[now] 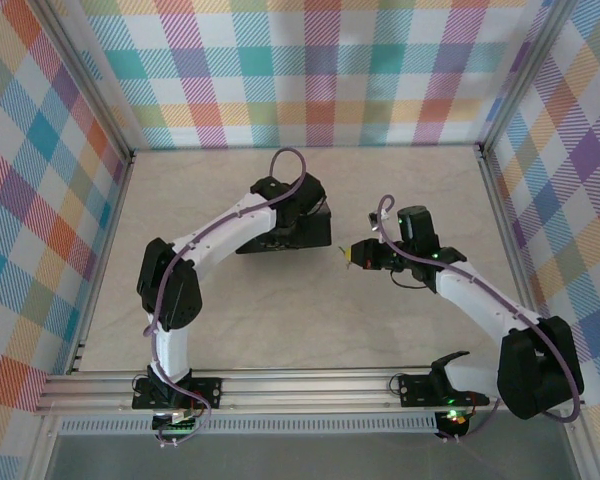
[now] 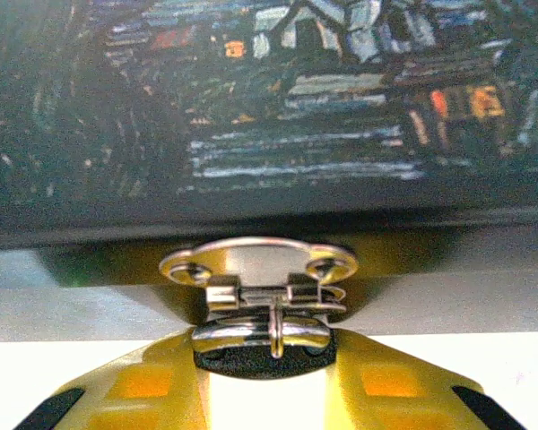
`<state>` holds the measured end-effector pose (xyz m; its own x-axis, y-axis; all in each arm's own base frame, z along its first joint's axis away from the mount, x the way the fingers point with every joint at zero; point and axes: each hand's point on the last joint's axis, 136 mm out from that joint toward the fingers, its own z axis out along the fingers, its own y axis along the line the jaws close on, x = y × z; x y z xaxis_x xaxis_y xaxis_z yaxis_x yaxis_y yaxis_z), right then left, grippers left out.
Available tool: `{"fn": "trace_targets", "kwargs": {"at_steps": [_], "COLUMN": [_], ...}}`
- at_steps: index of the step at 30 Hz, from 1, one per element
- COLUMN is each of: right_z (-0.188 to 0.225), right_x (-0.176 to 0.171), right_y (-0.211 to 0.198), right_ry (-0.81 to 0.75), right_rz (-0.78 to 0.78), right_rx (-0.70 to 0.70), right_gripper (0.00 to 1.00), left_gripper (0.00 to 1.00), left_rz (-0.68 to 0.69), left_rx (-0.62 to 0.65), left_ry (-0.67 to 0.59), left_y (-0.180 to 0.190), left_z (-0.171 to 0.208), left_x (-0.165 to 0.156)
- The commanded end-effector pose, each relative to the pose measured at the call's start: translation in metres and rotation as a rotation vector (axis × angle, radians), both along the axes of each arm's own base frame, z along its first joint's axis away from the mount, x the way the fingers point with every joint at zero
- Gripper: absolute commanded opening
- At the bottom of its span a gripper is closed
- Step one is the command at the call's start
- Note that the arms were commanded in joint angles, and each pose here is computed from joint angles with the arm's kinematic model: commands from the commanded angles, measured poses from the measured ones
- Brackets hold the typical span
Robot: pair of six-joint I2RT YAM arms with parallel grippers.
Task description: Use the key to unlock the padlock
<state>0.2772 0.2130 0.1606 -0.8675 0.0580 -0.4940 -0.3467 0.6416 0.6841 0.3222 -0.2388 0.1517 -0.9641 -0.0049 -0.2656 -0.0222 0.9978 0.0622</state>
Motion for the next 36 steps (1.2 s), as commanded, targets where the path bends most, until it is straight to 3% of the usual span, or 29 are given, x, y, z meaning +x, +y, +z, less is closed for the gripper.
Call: {"fn": "trace_targets", "kwargs": {"at_steps": [1,6,14,18,30,36], "right_z": [0.014,0.024,0.035,0.041,0.043,0.045], "right_x": [-0.004,-0.014,-0.019,-0.019,-0.024,-0.026], "right_y": [-0.002,-0.002,-0.003,-0.001,-0.002,-0.001], "right_ry": [-0.025,-0.025,-0.045,-0.053,-0.043,-0.040], "right_rz": [0.013,0.030,0.045,0.052,0.050,0.057], "right_rx": [0.000,0.013,0.017,0.031,0.045,0.050], "right_gripper": [0.00,0.00,0.00,0.00,0.00,0.00], "left_gripper": [0.13,0.13,0.17,0.25,0.27,0.39], "left_rz": [-0.001,0.045,0.097,0.114,0.170,0.188], "left_rx": [-0.067,-0.075,-0.069,-0.097,-0.172,-0.190], "left_ry": [-0.007,0.102,0.131,0.172,0.294,0.316], "left_y": [0.003,0.005,0.010,0.004,-0.008,-0.008], "left_z": [0.045,0.044,0.069,0.065,0.054,0.050], "left_x": [-0.020,-0.041,-0.049,-0.053,-0.059,-0.055]}}
